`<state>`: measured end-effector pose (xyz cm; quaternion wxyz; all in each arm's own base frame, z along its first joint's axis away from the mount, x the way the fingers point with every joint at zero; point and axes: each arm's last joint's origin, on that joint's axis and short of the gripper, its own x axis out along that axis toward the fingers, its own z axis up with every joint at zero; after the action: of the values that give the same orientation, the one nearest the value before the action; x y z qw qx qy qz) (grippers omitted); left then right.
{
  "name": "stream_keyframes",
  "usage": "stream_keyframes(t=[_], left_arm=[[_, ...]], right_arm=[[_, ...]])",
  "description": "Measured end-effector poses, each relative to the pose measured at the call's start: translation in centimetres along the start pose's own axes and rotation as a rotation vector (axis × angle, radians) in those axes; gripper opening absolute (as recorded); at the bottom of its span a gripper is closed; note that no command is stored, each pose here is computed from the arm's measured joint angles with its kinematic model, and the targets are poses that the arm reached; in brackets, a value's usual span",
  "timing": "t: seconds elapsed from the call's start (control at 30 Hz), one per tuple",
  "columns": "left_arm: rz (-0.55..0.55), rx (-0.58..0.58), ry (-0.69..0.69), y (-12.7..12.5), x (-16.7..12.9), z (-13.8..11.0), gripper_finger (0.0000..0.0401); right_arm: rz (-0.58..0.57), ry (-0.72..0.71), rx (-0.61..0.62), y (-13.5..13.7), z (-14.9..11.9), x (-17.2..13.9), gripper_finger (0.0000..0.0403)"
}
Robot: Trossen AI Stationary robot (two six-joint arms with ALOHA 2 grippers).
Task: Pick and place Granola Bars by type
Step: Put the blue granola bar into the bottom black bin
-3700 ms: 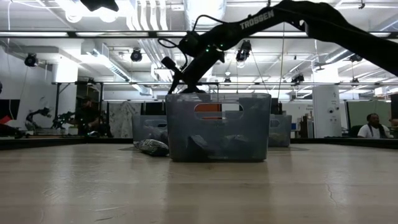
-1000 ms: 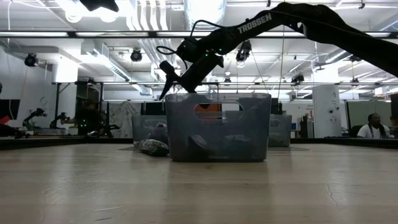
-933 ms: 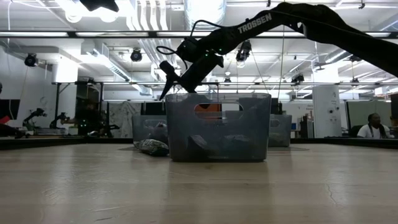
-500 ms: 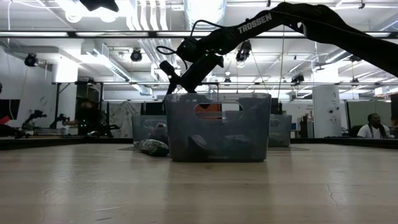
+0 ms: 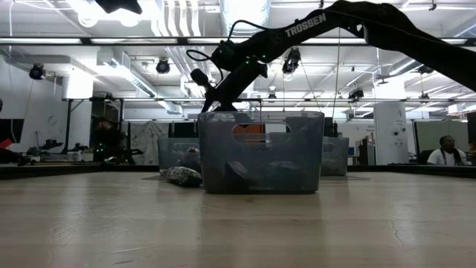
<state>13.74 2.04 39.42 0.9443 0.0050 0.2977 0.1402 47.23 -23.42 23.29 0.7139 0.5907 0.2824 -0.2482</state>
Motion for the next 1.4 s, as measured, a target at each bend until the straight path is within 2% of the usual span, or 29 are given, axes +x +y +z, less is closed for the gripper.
stream_keyframes(t=[0.23, 0.6, 0.97, 1.13, 1.4], left_arm=[[0.0, -0.002, 0.0, 0.0, 0.0, 0.0, 0.0], [0.0, -0.011, -0.002, 0.0, 0.0, 0.0, 0.0], [-0.001, -0.018, -0.006, 0.0, -0.1, 0.0, 0.0], [-0.001, -0.019, -0.007, 0.0, -0.1, 0.0, 0.0], [-0.001, -0.015, -0.009, 0.0, -0.1, 0.0, 0.0]], right_arm=[[0.033, -0.019, -0.045, 1.2, -0.1, -1.7, 0.0009], [0.136, -0.092, -0.223, 4.8, -1.0, -7.8, 0.0009], [0.235, -0.189, -0.574, 8.8, -4.3, -15.7, 0.0008], [0.259, -0.216, -0.732, 9.8, -6.2, -20.0, 0.0008], [0.301, -0.234, -0.912, 10.6, -9.7, -26.0, 0.0008]])
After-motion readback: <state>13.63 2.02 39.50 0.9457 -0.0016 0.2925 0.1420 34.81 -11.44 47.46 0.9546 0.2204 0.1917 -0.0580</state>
